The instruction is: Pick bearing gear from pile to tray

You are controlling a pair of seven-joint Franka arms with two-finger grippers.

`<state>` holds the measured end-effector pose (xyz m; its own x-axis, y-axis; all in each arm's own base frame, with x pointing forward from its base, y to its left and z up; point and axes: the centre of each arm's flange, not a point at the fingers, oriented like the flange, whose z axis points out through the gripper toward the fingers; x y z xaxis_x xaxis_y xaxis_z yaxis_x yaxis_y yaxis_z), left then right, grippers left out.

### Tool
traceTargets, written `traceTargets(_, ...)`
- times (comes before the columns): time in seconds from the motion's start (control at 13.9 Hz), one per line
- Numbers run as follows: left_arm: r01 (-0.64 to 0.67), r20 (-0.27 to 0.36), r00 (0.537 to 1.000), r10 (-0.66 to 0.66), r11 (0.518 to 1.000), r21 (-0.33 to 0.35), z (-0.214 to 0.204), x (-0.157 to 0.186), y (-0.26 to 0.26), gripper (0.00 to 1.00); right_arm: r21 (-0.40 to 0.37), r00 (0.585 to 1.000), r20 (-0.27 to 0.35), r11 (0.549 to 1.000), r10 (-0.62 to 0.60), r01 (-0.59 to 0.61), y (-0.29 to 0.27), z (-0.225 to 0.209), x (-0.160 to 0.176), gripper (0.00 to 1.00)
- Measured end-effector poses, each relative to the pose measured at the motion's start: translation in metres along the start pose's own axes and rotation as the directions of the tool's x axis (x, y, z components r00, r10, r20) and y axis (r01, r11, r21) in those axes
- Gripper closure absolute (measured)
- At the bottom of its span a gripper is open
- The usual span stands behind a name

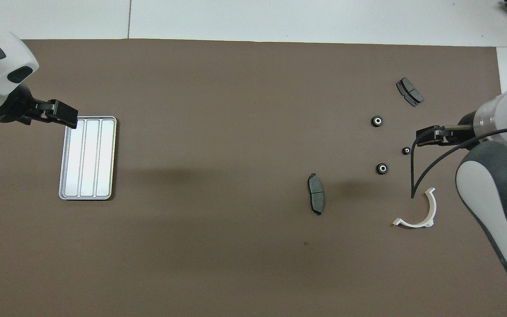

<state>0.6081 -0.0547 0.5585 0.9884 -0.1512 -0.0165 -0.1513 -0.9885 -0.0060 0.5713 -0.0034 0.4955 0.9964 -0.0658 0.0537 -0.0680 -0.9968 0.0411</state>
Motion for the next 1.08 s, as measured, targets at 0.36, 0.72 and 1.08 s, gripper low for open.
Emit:
traceTargets(0.36,-0.005,-0.005,1.000,0.005,1.000,0.001,0.001,0.000,0.003,0.00,0.007,1.000,-0.018,1.000,0.005,-0.005,0.013,0.063,0.018,0.00)
traceTargets(0.72,-0.005,-0.007,1.000,0.005,1.000,0.001,0.002,0.000,0.003,0.00,0.017,0.999,-0.034,1.000,0.007,-0.006,0.022,0.133,0.035,0.00)
traceTargets(1.08,-0.005,-0.007,1.000,0.005,1.000,0.001,0.002,0.000,0.003,0.00,0.024,0.998,-0.055,1.000,0.010,-0.009,0.025,0.181,0.034,0.00)
